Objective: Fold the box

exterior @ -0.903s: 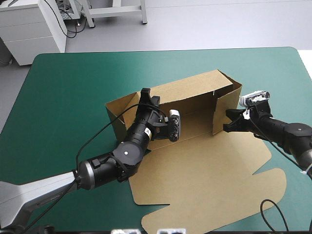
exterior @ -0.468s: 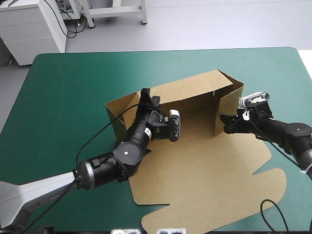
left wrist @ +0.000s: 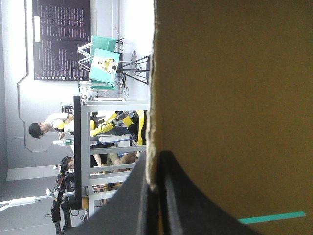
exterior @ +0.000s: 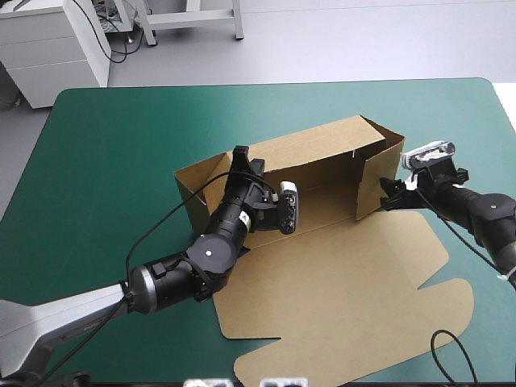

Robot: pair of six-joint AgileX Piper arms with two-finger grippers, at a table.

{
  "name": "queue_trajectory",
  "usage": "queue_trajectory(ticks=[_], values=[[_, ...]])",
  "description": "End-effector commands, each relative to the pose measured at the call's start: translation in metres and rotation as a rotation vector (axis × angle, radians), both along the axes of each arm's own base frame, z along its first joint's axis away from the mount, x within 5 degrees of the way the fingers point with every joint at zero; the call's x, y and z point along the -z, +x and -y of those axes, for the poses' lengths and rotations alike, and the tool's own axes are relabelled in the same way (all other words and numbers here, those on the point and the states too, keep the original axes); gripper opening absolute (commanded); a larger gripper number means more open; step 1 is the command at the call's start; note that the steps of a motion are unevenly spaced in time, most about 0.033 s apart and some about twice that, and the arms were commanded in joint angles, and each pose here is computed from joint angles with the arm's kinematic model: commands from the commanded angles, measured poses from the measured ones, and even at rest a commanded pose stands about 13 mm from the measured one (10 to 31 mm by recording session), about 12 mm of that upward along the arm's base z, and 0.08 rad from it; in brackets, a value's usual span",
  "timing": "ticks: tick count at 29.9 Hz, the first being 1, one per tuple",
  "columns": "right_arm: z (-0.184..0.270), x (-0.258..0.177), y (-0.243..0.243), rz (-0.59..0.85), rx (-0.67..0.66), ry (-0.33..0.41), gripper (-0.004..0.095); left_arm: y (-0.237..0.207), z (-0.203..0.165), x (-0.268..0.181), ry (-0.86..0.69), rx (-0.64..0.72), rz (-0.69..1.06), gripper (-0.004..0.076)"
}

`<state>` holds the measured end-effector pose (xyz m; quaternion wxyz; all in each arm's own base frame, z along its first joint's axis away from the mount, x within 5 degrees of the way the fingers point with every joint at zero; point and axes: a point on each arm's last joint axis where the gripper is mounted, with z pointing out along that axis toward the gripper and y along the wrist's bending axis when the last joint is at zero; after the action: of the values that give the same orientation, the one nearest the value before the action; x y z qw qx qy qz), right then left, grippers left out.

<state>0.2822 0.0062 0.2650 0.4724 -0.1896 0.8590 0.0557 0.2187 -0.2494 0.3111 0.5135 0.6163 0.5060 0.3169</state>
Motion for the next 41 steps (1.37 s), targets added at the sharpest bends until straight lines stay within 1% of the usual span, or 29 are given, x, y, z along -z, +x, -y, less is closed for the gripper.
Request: queue_trajectory(ticks=[1,3,5,8,12,16,20,23,30,35,37,41], values=[[0.001,-0.025,0.007,0.068,0.018,0.026,0.0667,-0.002,-0.004,-0.027,-0.041,0.005,0.082,0.0015],[-0.002,-0.025,0.012,0.044,-0.036,0.024,0.0667,-0.002,-0.004,-0.026,-0.042,0.005,0.081,0.0015],[-0.006,-0.021,0.019,-0.001,-0.095,0.044,0.0667,-0.002,-0.004,-0.026,-0.043,0.004,0.079,0.0015],[-0.008,-0.015,0.032,-0.034,-0.126,0.063,0.0667,-0.002,-0.004,-0.026,-0.043,0.004,0.079,0.0015],[-0.010,-0.015,0.042,-0.036,-0.184,0.050,0.0667,-0.002,-0.004,-0.026,-0.043,0.004,0.079,0.0015],[-0.013,-0.019,0.044,-0.010,-0.255,0.026,0.0667,-0.002,-0.004,-0.026,-0.043,0.004,0.079,0.0015],[-0.014,-0.020,0.046,0.007,-0.263,0.041,0.0667,-0.002,-0.004,-0.026,-0.043,0.004,0.079,0.0015],[-0.016,-0.017,0.047,0.004,-0.292,0.059,0.0667,-0.002,-0.004,-0.026,-0.043,0.004,0.079,0.0015],[-0.022,-0.005,0.060,0.035,-0.322,0.168,0.0667,-0.002,-0.004,-0.026,-0.040,0.005,0.080,0.0015],[-0.023,-0.001,0.064,0.060,-0.333,0.185,0.0667,-0.003,-0.003,-0.026,-0.042,0.013,0.077,0.0015],[-0.024,0.001,0.065,0.061,-0.354,0.184,0.0667,-0.003,-0.002,-0.026,-0.043,0.023,0.074,0.0015],[-0.028,0.005,0.065,0.071,-0.419,0.207,0.0667,-0.004,0.000,-0.026,-0.044,0.044,0.069,0.0015]])
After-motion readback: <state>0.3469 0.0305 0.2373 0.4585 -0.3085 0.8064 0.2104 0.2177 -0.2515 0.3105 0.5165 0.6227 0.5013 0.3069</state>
